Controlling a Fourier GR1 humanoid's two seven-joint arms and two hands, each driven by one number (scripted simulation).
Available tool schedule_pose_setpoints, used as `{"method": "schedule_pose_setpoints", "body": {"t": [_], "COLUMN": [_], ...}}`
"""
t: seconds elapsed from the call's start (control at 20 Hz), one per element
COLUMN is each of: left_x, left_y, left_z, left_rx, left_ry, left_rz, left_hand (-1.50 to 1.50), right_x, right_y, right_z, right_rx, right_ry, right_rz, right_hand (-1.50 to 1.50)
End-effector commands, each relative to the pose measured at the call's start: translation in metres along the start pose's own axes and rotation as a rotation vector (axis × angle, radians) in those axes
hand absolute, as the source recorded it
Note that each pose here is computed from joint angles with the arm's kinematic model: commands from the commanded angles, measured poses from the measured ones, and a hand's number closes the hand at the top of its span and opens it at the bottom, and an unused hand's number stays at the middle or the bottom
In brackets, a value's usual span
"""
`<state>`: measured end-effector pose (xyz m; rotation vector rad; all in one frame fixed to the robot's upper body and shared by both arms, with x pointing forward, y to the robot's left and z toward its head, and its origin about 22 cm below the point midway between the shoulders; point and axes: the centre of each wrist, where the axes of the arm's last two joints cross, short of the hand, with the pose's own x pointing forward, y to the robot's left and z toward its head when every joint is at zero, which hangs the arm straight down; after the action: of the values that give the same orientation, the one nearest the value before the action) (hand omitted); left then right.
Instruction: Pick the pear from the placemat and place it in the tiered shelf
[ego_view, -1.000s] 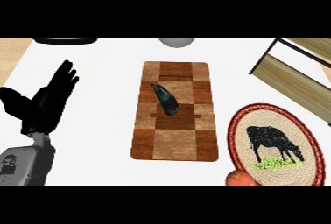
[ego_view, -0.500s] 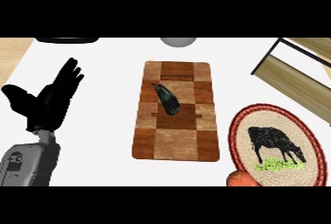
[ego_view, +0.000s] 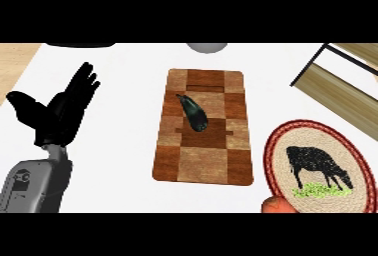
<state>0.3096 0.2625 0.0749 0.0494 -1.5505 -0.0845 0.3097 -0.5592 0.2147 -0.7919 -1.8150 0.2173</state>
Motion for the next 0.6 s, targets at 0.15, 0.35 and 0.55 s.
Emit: {"method": "schedule_pose_setpoints", "body": {"t": [0.15, 0.35, 0.55], "left_x": [-0.002, -0.002, 0.003], "left_y": [0.002, -0.011, -0.006], "left_z": [0.008, 0.000, 0.001], "left_rx": [0.001, 0.000, 0.002], "left_ry": [-0.004, -0.003, -0.004], "left_rz": [0.011, 0.001, 0.005], "left_hand": [0.00, 0.00, 0.00], "right_x": [0.006, 0.006, 0.019], "right_y": [-0.041, -0.063, -0.096], "right_z": [0.009, 0.021, 0.031], "right_rx": [0.011, 0.178, 0.151], "right_ry": [0.004, 0.119, 0.117], "right_rz": [-0.062, -0.159, -0.162], "right_hand": [-1.50, -1.50, -1.50]}}
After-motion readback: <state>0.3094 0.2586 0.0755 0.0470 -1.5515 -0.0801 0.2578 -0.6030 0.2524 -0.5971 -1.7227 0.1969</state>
